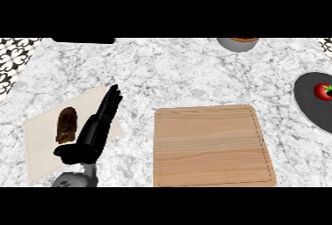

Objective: Pick the tomato from the cutting board and place it in the pan

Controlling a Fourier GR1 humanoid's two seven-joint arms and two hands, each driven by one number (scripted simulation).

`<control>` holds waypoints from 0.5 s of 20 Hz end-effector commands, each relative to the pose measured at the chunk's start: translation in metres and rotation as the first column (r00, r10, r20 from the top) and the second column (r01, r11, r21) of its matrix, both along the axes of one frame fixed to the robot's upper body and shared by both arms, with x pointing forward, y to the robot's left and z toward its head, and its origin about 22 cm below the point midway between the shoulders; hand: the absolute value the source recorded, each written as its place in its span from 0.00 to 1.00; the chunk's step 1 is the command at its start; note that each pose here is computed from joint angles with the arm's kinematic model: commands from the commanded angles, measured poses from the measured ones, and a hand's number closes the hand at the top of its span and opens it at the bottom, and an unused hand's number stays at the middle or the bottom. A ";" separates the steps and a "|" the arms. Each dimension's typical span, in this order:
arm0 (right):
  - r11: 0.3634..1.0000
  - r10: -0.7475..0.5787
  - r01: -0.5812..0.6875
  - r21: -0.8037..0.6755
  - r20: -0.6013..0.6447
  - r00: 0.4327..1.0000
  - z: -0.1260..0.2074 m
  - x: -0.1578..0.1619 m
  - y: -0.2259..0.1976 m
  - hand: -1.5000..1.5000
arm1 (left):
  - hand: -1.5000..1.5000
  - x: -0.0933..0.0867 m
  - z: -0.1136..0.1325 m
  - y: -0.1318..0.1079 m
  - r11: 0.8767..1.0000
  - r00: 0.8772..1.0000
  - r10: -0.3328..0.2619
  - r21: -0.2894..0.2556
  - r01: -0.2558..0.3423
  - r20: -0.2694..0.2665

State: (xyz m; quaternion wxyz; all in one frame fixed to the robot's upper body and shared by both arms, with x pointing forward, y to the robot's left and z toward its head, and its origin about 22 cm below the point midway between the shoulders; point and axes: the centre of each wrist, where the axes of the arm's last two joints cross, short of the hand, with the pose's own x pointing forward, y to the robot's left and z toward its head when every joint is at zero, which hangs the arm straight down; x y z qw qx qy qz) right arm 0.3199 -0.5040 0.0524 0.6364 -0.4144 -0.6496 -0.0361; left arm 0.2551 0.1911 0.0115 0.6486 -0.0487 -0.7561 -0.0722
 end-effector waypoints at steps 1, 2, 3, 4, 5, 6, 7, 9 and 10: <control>0.993 0.016 -0.026 0.113 0.085 0.996 0.003 -0.024 -0.025 0.00 | 0.50 0.003 0.002 0.009 1.000 1.000 0.029 0.004 -0.029 0.001; 0.990 0.019 -0.032 0.138 0.097 0.995 0.003 -0.029 -0.030 0.00 | 0.50 -0.012 -0.006 -0.008 1.000 1.000 0.014 -0.010 -0.014 0.003; 0.986 0.051 -0.067 0.151 0.105 0.993 0.000 -0.036 -0.033 0.00 | 0.50 -0.004 0.006 0.011 1.000 1.000 0.028 0.003 -0.028 -0.006; 0.979 0.064 -0.089 0.182 0.137 0.988 0.004 -0.039 -0.039 0.00 | 0.50 -0.013 -0.004 0.012 1.000 0.999 0.029 0.000 -0.029 -0.020; 0.973 0.084 -0.109 0.202 0.128 0.988 -0.005 -0.051 -0.042 0.00 | 0.50 -0.008 -0.004 0.006 0.999 0.999 0.041 0.007 -0.041 0.001; 0.963 0.125 -0.154 0.222 0.141 0.982 -0.014 -0.061 -0.045 0.00 | 0.50 -0.006 0.002 -0.003 0.999 0.999 0.032 0.003 -0.032 -0.020; 0.948 0.158 -0.190 0.256 0.140 0.977 -0.006 -0.066 -0.053 0.00 | 0.50 -0.007 0.003 0.000 0.999 0.999 0.033 0.005 -0.033 -0.004; 0.933 0.193 -0.234 0.274 0.166 0.967 -0.019 -0.074 -0.051 0.00 | 0.50 -0.006 -0.003 0.010 1.000 1.000 0.023 0.005 -0.023 -0.006; 0.927 0.231 -0.266 0.266 0.156 0.960 -0.040 -0.087 -0.046 0.00 | 0.50 -0.011 0.009 -0.010 1.000 1.000 0.026 -0.016 -0.026 -0.011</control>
